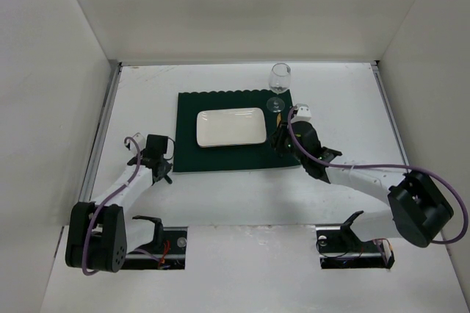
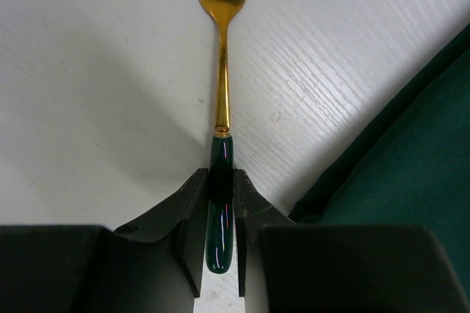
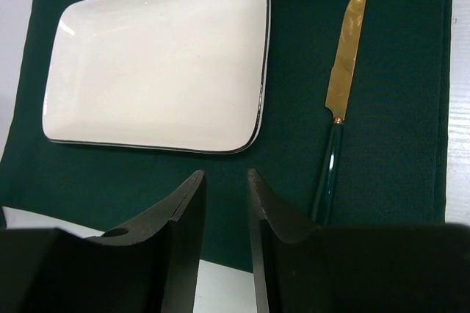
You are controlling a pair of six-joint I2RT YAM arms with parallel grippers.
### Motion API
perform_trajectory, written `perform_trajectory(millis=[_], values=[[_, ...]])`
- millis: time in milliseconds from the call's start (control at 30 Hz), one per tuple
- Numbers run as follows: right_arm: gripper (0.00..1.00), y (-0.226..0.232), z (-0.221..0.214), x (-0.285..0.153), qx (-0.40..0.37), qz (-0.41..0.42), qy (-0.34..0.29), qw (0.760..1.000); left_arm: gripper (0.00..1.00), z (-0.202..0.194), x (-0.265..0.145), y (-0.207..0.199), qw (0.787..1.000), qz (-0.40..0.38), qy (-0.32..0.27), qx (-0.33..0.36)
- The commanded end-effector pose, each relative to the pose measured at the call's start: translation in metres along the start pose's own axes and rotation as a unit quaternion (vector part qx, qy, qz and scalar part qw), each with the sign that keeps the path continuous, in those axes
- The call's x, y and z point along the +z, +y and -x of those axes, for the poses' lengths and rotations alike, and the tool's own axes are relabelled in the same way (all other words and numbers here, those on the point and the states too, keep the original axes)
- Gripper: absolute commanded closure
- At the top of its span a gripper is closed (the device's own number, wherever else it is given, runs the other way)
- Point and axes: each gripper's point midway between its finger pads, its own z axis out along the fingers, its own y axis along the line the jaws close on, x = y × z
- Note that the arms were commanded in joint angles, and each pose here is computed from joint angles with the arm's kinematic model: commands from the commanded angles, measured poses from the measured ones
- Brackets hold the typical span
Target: Set the dinner table for one person
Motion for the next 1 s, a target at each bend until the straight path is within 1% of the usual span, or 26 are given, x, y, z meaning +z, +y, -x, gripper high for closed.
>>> perform_trajectory(millis=[0,100,200,300,400,500,633,733,967], values=[[0.65,0.014,0.02,-0.005,0.015,0.026,-0.034,0.999,0.9,-0.013,0.003,0.01,0.999,0.011,0.026,0.017],[0.65,0.013,0.02,-0.005,0.015,0.025,-0.033,0.999,0.94,-0.002,-0.006,0.002,1.0,-0.002,0.007,0.02],[0.65,0.014,0.018,-0.004,0.014,0.026,-0.031,0.999,0.94,0.019,-0.027,-0.011,0.998,-0.018,-0.031,0.047],[0.65,0.015,0.018,-0.003,0.014,0.027,-0.031,0.999,0.94,0.041,-0.057,-0.029,0.992,-0.033,-0.075,0.097],[0.65,0.015,0.017,-0.003,0.014,0.026,-0.03,0.999,0.93,0.051,-0.077,-0.054,0.983,-0.055,-0.092,0.151],[0.65,0.015,0.018,-0.003,0.014,0.026,-0.03,0.999,0.92,0.053,-0.084,-0.088,0.972,-0.079,-0.097,0.201],[0.65,0.014,0.019,-0.004,0.015,0.027,-0.032,0.999,0.92,0.05,-0.078,-0.129,0.952,-0.088,-0.095,0.276],[0.65,0.012,0.018,-0.004,0.016,0.023,-0.032,0.999,0.92,0.039,-0.065,-0.138,0.942,-0.077,-0.08,0.318],[0.65,0.012,0.02,-0.005,0.017,0.023,-0.035,0.999,0.92,0.032,-0.048,-0.144,0.934,-0.066,-0.074,0.342]])
